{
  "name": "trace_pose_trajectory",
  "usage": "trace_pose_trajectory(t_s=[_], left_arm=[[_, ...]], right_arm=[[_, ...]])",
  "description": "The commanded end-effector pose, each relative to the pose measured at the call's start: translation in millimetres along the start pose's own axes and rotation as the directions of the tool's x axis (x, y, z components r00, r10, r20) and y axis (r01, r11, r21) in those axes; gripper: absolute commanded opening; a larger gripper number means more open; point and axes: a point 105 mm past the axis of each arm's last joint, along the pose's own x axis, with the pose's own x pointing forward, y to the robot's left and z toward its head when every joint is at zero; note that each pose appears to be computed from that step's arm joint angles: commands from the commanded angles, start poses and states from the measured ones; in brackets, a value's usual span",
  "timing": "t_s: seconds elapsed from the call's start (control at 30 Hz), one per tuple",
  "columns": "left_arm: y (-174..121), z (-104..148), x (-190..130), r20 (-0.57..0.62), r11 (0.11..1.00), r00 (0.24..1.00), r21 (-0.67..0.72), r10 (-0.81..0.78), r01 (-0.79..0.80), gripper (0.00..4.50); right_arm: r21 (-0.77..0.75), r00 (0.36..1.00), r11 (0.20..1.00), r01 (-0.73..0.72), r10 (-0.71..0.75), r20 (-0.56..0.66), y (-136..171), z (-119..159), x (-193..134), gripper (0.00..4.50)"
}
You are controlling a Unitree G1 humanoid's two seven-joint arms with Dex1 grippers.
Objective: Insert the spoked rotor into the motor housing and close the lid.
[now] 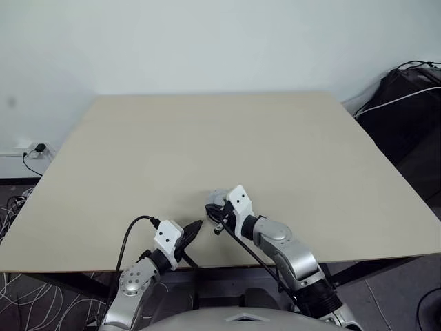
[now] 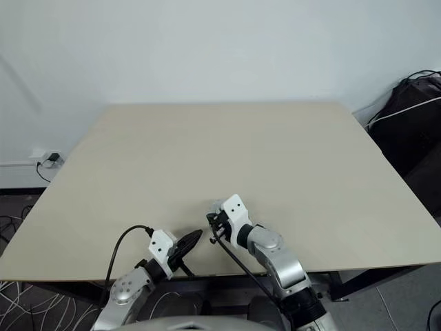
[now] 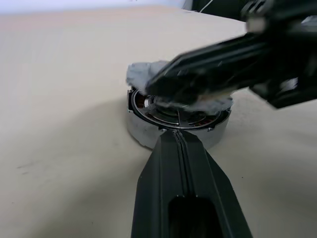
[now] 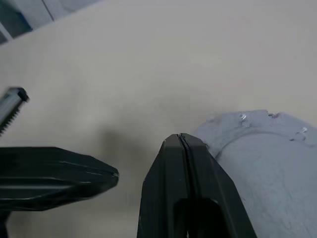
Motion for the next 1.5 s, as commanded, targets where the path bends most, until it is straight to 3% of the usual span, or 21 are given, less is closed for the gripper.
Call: trace_pose_trajectory(t_s=[0.03, 0.3, 0.53, 0.63, 0.73, 0.83, 1.13, 1.5], left_arm=[[2, 14, 3, 0.054, 1.000, 0.999, 0.029, 0.005, -0.007, 0.00], [3, 12, 1, 0.053, 1.000, 0.999, 0.028, 0.013, -0.015, 0.00], [2, 11, 0, 0.050, 1.000, 0.999, 0.025, 0.011, -0.013, 0.00], [2, 11, 0, 0.050, 1.000, 0.999, 0.025, 0.009, -0.010, 0.00], [2, 11, 0, 0.050, 1.000, 0.999, 0.023, 0.005, -0.006, 0.00], [2, 11, 1, 0.050, 1.000, 0.999, 0.024, 0.002, -0.003, 0.00], [3, 12, 1, 0.051, 1.000, 0.999, 0.029, 0.002, -0.004, 0.00], [3, 12, 0, 0.051, 1.000, 0.999, 0.027, 0.009, -0.010, 0.00]], right_arm=[[-0.016, 1.000, 1.000, 0.012, -0.011, 0.018, -6, 5, 7, 0.03], [0.008, 1.000, 1.000, 0.011, -0.011, 0.007, -7, -2, 7, 0.03], [0.020, 0.972, 0.994, -0.110, 0.103, 0.209, 15, 48, -17, 0.03], [0.030, 0.951, 0.997, -0.076, 0.064, 0.302, 10, 71, -30, 0.03], [-0.072, 0.964, 0.996, 0.058, -0.038, 0.262, -6, 67, -32, 0.62], [-0.111, 0.973, 0.988, 0.109, -0.084, 0.214, -15, 54, -29, 1.60], [-0.110, 0.986, 0.985, 0.131, -0.118, 0.118, -24, 20, -17, 4.49], [-0.083, 0.986, 0.985, 0.151, -0.143, 0.091, -30, 11, -8, 4.49]])
